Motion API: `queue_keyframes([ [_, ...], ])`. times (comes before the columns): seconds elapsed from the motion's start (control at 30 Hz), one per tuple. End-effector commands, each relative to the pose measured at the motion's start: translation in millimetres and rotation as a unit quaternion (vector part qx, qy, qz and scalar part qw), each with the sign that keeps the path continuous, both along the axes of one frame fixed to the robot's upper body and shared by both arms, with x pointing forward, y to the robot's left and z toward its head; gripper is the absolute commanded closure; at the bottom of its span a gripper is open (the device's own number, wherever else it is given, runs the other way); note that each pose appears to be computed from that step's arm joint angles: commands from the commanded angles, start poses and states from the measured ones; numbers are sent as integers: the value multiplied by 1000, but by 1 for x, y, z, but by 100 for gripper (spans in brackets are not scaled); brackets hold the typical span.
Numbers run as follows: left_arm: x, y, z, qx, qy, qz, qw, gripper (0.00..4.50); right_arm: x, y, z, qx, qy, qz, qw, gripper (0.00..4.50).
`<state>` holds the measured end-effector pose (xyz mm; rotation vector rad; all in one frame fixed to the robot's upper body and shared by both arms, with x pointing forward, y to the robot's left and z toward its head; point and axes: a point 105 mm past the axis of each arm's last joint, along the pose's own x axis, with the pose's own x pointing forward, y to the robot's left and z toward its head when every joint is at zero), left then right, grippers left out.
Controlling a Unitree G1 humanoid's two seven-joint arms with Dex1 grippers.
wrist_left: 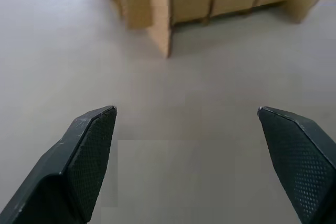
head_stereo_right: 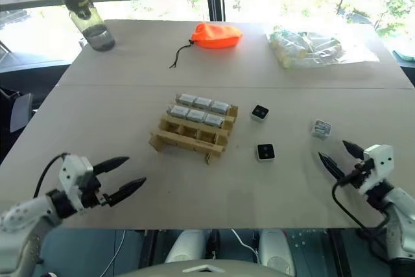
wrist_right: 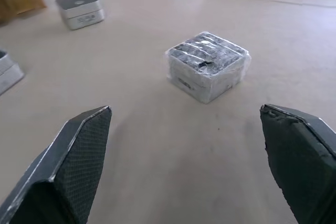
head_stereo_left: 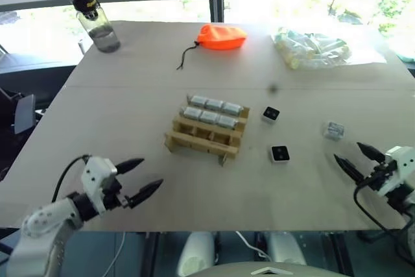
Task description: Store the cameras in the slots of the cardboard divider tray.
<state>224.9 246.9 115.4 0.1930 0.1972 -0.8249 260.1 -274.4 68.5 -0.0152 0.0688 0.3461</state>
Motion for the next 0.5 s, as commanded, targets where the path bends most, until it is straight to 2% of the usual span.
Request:
queue_keyframes([
  [0.03, 3, -17, 52, -28, -41, -78, 996, 3, 6, 8, 8, -48, -2, -65, 997, 0],
  [0.1, 3, -30, 74, -53, -51, -132, 988, 3, 10, 16, 7, -76, 4, -96, 993, 0],
  [0.17, 0, -42, 86, -59, -53, -180, 980, 3, 15, 20, 6, -75, 10, -129, 989, 0],
  [0.37, -3, -62, 101, -39, -58, -266, 962, 3, 34, 32, 9, -52, 7, -198, 979, 0],
  [0.5, -2, -68, 102, -19, -63, -292, 954, 3, 45, 55, 6, -40, 1, -196, 980, 0],
])
